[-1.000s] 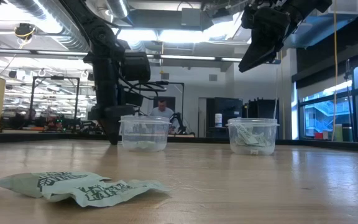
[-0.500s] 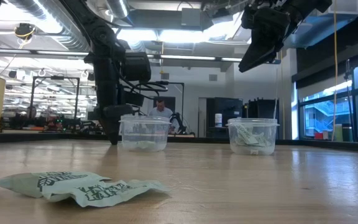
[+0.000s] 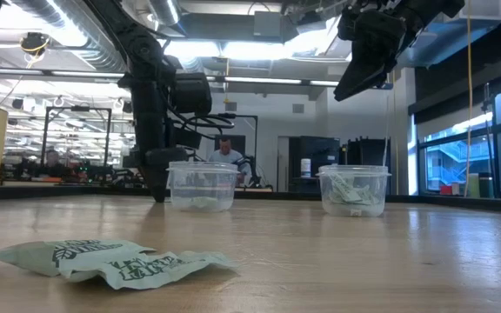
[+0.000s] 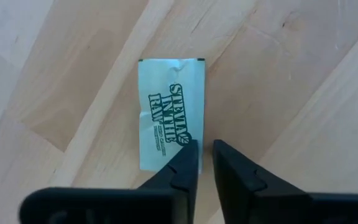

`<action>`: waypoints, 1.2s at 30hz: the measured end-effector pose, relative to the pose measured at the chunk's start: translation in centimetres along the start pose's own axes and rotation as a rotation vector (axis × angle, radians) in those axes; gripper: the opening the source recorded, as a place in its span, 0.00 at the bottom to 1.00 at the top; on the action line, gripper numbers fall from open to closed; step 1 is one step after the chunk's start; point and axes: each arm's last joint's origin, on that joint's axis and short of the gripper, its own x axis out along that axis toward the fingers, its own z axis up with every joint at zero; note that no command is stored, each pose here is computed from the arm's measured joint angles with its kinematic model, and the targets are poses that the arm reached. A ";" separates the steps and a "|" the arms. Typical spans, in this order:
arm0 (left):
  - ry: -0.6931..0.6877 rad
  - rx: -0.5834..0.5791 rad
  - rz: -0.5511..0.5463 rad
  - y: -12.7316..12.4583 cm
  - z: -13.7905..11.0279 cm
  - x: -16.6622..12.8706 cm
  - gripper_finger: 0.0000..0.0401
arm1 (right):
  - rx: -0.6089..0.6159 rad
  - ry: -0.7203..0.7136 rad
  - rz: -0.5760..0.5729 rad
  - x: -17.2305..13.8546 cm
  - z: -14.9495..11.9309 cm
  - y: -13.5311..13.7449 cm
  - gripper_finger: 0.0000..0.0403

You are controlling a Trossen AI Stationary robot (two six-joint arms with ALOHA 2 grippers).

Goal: Pick and place Stevia / Truvia into bins
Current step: Put the stevia packet into the left transparent container

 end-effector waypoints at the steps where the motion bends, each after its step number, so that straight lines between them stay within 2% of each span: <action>1: -0.002 0.003 0.006 -0.1 0.0 0.0 0.13 | 0.000 0.000 0.000 0.0 0.0 0.0 0.29; 7: -0.005 0.004 0.022 -0.1 0.0 0.0 0.22 | 0.000 0.000 0.000 0.0 0.0 0.0 0.29; 15: -0.010 0.005 0.043 0.0 0.0 -0.1 0.24 | -0.001 0.000 0.000 0.0 0.0 0.0 0.29; 19: -0.023 0.003 0.088 0.1 0.1 -0.1 0.24 | -0.002 0.000 0.000 0.0 0.0 0.0 0.29; 23: -0.044 0.002 0.192 0.5 0.2 0.0 0.24 | -0.003 0.000 0.000 0.0 0.0 0.0 0.29; 25: -0.046 0.018 0.238 0.6 0.2 0.1 0.24 | -0.004 0.000 0.000 0.0 0.0 0.0 0.29; 28: -0.026 0.068 0.249 0.5 0.2 0.7 0.24 | -0.003 0.000 0.000 0.0 0.0 0.0 0.29; 33: 0.031 0.231 0.267 0.2 0.2 2.0 0.24 | -0.004 0.000 0.000 0.0 0.0 0.0 0.29; 36: 0.031 0.192 0.298 0.3 0.1 1.9 0.23 | -0.003 -0.001 0.000 0.0 0.0 0.0 0.29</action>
